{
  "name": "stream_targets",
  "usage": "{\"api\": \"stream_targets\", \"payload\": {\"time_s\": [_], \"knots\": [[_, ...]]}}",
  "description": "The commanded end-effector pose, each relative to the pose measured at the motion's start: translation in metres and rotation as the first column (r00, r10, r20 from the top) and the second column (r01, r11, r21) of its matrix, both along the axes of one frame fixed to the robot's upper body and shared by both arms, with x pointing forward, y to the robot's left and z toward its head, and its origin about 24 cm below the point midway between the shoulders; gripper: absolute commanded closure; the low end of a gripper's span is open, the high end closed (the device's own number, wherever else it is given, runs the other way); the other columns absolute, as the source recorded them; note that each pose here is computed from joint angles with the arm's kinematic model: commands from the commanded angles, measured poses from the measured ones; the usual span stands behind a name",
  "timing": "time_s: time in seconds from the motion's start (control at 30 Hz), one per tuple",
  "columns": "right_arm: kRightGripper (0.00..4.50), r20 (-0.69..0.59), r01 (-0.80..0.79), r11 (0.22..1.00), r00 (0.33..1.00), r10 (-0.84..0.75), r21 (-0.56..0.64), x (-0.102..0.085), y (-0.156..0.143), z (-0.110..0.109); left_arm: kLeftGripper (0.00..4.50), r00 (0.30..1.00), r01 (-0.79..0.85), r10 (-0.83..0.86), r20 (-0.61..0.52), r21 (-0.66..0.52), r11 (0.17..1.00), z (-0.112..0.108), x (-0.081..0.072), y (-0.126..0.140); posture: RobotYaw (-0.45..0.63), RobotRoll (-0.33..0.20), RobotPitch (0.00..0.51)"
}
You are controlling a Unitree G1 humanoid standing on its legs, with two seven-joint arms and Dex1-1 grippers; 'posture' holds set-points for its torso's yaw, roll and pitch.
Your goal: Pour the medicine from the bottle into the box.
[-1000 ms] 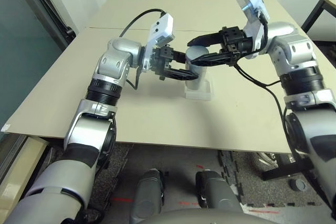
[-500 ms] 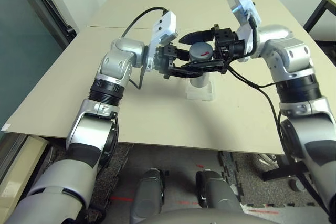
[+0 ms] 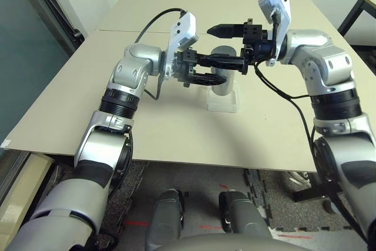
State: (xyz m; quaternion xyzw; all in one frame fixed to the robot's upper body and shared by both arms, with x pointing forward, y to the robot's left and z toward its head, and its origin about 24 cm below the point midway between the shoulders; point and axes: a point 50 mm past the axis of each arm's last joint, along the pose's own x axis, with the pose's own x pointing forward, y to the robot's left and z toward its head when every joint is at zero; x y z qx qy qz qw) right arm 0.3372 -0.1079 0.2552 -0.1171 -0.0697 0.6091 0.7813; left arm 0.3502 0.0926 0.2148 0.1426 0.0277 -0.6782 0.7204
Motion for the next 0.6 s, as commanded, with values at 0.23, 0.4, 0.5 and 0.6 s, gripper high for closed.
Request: {"api": "stream_targets", "payload": {"time_s": [0.23, 0.4, 0.5, 0.6], "knots": [[0.00, -0.022, 0.082, 0.996, 0.996, -0.082, -0.034, 0.007, -0.011, -0.009, 2.02, 1.000, 0.012, -0.012, -0.008, -0.006, 1.000, 0.000, -0.004, 0.000, -0.03, 0.000, 0.080], [0.00, -0.037, 0.132, 0.990, 0.990, -0.134, -0.052, 0.008, -0.028, -0.010, 2.02, 1.000, 0.009, -0.009, -0.014, -0.004, 1.000, 0.000, -0.004, 0.001, -0.04, 0.000, 0.083], [0.00, -0.049, 0.159, 0.985, 0.986, -0.162, -0.059, 0.007, -0.037, -0.012, 2.02, 1.000, 0.007, -0.007, -0.015, -0.005, 1.000, 0.000, -0.005, 0.002, -0.04, 0.000, 0.084], [0.00, -0.065, 0.194, 0.979, 0.978, -0.198, -0.058, 0.007, -0.048, -0.016, 2.02, 1.000, 0.005, -0.005, -0.017, -0.005, 1.000, 0.000, -0.005, 0.002, -0.04, 0.000, 0.085]]}}
